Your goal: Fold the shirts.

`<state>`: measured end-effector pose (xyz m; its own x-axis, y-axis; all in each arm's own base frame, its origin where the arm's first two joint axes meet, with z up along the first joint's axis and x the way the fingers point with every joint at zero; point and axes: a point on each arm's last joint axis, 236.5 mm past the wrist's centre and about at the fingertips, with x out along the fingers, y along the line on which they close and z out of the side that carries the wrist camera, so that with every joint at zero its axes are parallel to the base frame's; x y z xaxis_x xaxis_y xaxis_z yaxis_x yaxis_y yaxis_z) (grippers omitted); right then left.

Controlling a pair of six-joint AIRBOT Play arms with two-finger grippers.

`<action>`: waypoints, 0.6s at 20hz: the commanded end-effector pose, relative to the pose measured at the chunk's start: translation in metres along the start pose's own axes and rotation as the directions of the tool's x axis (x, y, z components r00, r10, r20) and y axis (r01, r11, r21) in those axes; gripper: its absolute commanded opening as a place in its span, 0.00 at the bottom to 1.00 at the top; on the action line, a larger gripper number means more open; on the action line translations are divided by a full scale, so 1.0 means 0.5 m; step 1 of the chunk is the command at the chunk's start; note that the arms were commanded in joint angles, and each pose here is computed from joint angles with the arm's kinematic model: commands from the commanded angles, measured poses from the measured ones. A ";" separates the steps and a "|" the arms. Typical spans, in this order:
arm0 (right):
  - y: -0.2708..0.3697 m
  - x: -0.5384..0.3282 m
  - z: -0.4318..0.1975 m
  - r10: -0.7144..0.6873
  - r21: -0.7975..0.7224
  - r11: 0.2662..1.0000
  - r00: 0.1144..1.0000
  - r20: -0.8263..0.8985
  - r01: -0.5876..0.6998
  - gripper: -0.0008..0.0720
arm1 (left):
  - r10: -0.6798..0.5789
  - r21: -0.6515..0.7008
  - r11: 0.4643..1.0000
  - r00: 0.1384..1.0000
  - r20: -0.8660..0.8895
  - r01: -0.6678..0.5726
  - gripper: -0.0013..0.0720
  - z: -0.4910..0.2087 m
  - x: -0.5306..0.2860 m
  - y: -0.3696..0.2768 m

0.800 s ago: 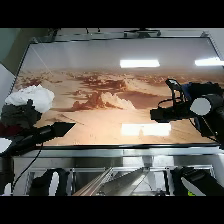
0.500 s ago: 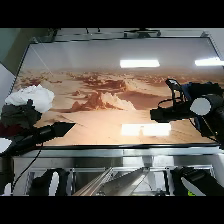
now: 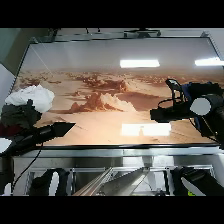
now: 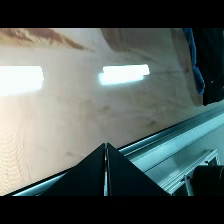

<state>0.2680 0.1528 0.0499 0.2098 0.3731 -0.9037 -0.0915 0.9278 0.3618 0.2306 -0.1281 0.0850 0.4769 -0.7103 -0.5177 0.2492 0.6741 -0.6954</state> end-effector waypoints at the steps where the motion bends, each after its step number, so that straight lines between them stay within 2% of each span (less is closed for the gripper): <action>1: 0.003 0.000 0.012 0.006 -0.001 1.000 1.000 0.026 -0.006 0.04 | 0.001 0.001 1.000 1.000 0.002 -0.001 0.03 0.001 0.000 0.000; 5: 0.003 0.000 0.016 0.007 0.000 1.000 0.999 0.034 -0.007 0.04 | -0.012 -0.010 1.000 0.998 0.069 0.013 0.03 0.033 -0.002 -0.006; 6: 0.003 0.000 0.015 0.007 0.000 1.000 0.999 0.032 -0.007 0.04 | 0.056 -0.003 0.998 0.990 0.132 -0.056 0.03 0.064 -0.008 0.024; 8: 0.002 0.006 0.020 0.005 0.002 1.000 0.999 0.034 -0.005 0.04 | 0.317 0.009 0.943 0.910 0.267 -0.332 0.03 0.163 -0.074 0.136; 9: 0.002 0.010 0.034 0.009 0.006 1.000 0.998 0.058 -0.009 0.04 | 0.408 -0.027 0.906 0.855 0.321 -0.423 0.18 0.218 -0.123 0.182; 11: 0.004 0.017 0.055 0.013 0.010 1.000 0.996 0.091 -0.014 0.05 | 0.518 -0.125 0.847 0.750 0.411 -0.517 0.93 0.317 -0.220 0.261; 12: 0.003 0.021 0.058 0.013 0.012 1.000 0.996 0.091 -0.014 0.09 | 0.567 -0.183 0.817 0.702 0.430 -0.547 1.00 0.352 -0.261 0.312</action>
<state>0.2872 0.1564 0.0489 0.2666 0.3811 -0.8853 -0.0869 0.9243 0.3717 0.3233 0.0032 0.1142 0.7763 -0.3020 -0.5534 -0.0047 0.8751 -0.4840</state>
